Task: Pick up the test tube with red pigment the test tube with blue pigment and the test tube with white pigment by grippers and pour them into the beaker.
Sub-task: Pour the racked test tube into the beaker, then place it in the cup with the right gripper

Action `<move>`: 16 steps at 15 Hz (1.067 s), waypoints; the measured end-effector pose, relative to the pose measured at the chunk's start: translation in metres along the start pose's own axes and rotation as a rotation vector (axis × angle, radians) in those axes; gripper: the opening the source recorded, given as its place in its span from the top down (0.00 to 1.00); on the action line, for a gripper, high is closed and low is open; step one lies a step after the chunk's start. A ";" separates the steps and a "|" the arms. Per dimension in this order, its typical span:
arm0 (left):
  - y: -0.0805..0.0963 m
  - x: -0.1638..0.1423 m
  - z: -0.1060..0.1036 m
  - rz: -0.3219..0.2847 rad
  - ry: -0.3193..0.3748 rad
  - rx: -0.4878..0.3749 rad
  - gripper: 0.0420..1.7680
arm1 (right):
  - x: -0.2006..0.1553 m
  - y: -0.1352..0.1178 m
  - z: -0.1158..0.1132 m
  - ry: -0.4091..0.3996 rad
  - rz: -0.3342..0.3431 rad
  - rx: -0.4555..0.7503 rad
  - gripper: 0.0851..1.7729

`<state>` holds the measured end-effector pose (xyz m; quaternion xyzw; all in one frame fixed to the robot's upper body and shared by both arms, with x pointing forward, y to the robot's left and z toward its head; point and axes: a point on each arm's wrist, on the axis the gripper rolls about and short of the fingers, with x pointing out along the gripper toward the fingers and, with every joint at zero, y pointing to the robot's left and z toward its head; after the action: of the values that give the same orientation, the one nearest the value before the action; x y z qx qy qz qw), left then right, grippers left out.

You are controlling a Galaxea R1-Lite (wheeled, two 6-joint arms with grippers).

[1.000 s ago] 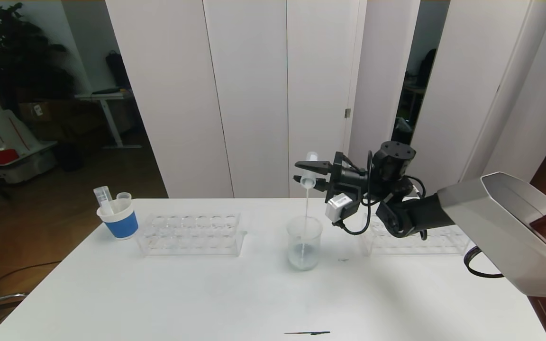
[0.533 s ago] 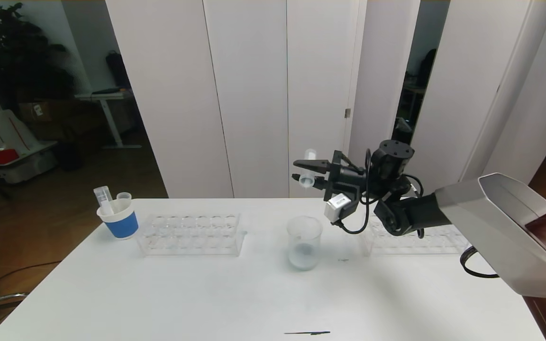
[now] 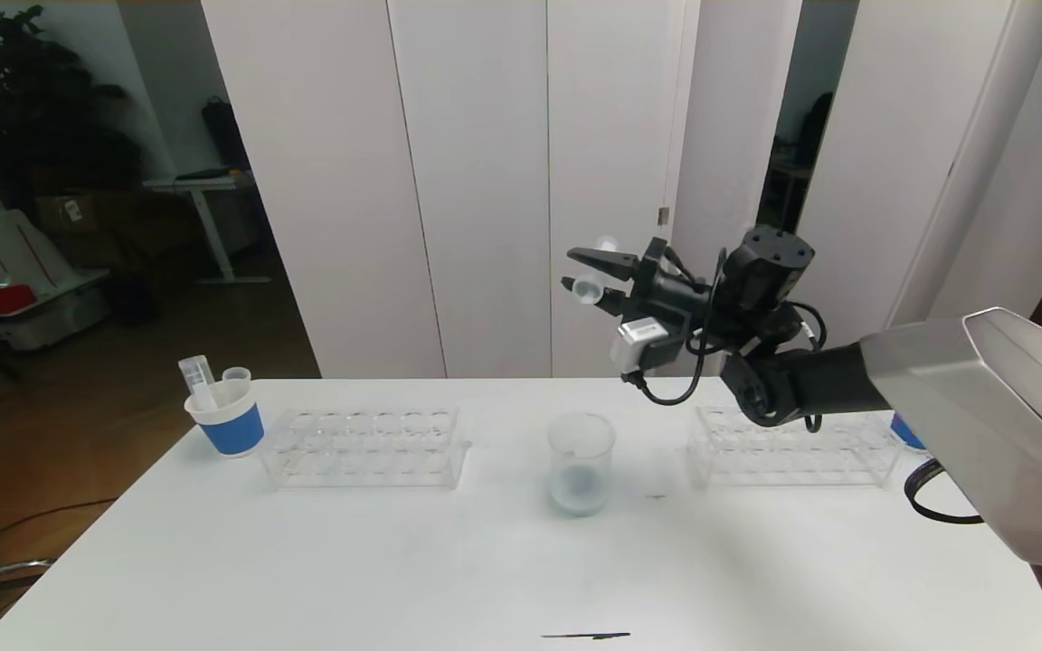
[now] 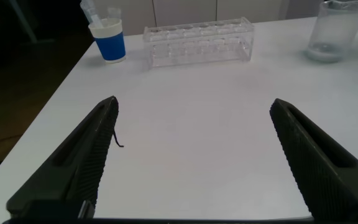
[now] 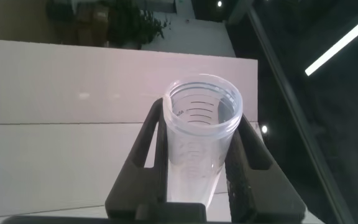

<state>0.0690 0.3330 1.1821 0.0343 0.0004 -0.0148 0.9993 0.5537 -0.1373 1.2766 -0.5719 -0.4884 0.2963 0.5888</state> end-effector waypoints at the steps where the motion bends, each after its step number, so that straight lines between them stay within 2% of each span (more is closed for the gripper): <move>1: 0.000 0.000 0.000 0.000 0.000 0.000 0.01 | 0.001 -0.011 0.002 0.056 -0.022 0.024 0.70; 3: 0.000 0.000 0.000 -0.001 0.000 0.000 0.01 | 0.000 -0.037 0.006 0.213 -0.089 0.129 0.70; 5: 0.000 0.000 0.000 -0.001 0.000 0.000 0.01 | -0.006 -0.057 0.012 0.368 -0.178 0.309 0.70; 6: 0.000 0.000 0.000 0.000 -0.001 0.000 0.01 | -0.009 -0.064 0.017 0.445 -0.240 0.430 0.70; 8: 0.000 0.000 0.000 -0.001 0.000 0.000 0.01 | -0.016 -0.072 0.026 0.607 -0.408 0.657 0.70; 9: 0.000 0.000 0.000 -0.001 0.000 0.000 0.01 | -0.021 -0.071 0.030 0.681 -0.504 0.787 0.70; 11: 0.000 0.000 0.000 -0.001 0.000 0.000 0.01 | -0.034 -0.061 0.036 0.792 -0.639 1.017 0.70; 14: 0.000 0.000 0.000 -0.001 0.000 0.000 0.01 | -0.060 -0.040 0.044 0.927 -0.720 1.258 0.70; 16: 0.000 0.000 0.000 0.000 0.000 0.000 0.01 | -0.084 -0.033 0.046 1.031 -0.784 1.309 0.70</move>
<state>0.0690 0.3330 1.1822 0.0343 0.0002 -0.0150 0.9993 0.4759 -0.2017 1.2825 0.0206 -0.0593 0.0011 0.9980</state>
